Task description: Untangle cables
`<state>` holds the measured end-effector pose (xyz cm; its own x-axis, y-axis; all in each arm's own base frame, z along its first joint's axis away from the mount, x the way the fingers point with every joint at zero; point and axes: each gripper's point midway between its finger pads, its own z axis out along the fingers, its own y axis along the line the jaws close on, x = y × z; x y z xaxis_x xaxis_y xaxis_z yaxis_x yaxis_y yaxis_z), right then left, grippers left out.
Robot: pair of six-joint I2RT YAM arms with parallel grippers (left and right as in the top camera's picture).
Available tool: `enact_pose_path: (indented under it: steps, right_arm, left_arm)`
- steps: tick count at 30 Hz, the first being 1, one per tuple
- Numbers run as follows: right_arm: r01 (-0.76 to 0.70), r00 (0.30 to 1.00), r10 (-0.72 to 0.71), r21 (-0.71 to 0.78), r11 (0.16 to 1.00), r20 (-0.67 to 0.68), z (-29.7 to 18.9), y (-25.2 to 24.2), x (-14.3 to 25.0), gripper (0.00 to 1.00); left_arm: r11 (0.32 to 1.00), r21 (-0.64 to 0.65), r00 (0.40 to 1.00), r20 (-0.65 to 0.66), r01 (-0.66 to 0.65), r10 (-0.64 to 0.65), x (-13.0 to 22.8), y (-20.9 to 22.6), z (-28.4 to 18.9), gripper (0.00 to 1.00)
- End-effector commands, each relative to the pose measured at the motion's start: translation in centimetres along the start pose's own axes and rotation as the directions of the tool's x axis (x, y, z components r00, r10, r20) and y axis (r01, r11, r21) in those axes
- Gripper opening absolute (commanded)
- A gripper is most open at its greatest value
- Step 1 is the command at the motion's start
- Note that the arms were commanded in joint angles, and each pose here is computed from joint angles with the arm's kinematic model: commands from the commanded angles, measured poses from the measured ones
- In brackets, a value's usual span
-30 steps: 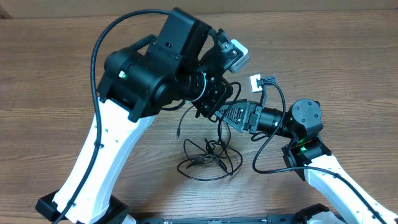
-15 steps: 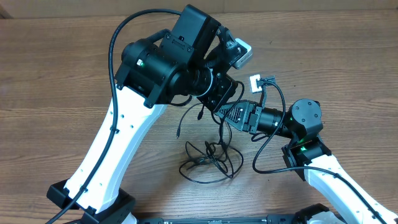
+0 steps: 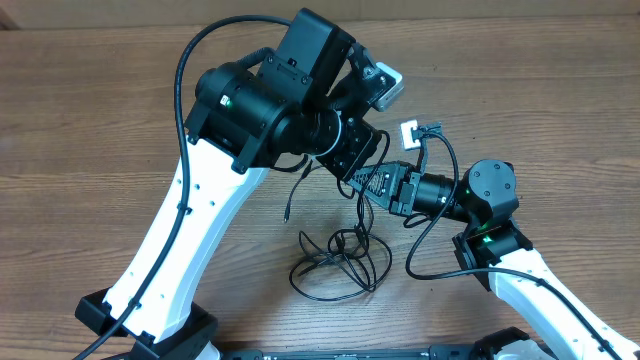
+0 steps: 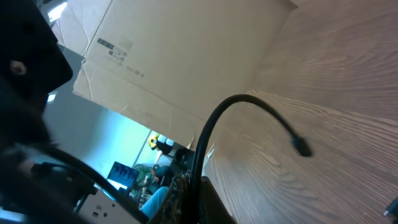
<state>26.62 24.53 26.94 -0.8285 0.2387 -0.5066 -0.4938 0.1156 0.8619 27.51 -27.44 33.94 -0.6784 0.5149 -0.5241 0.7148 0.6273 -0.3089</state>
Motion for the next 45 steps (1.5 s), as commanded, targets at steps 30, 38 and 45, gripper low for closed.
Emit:
enact_pose_path:
  steps: [30, 38, 45]
  right_arm:
    - [0.149, 0.987, -0.141, -0.114, 0.982, 0.080, -5.4, 3.9, -4.6, 0.04]
    - [0.140, 0.990, -0.141, -0.169, 0.976, 0.008, -3.7, 5.0, -2.6, 0.04]
    - [0.147, 0.983, -0.169, -0.240, 0.960, -0.075, -1.7, 6.6, 0.2, 0.04]
  left_arm:
    - [0.379, -0.543, 0.624, 0.388, 0.749, -0.678, 5.4, 16.4, -6.9, 0.04]
    - [0.433, -0.456, 0.614, 0.400, 0.777, -0.680, 3.0, 16.4, -5.3, 0.04]
    - [0.422, -0.480, 0.614, 0.371, 0.769, -0.697, 2.7, 17.7, -2.9, 0.04]
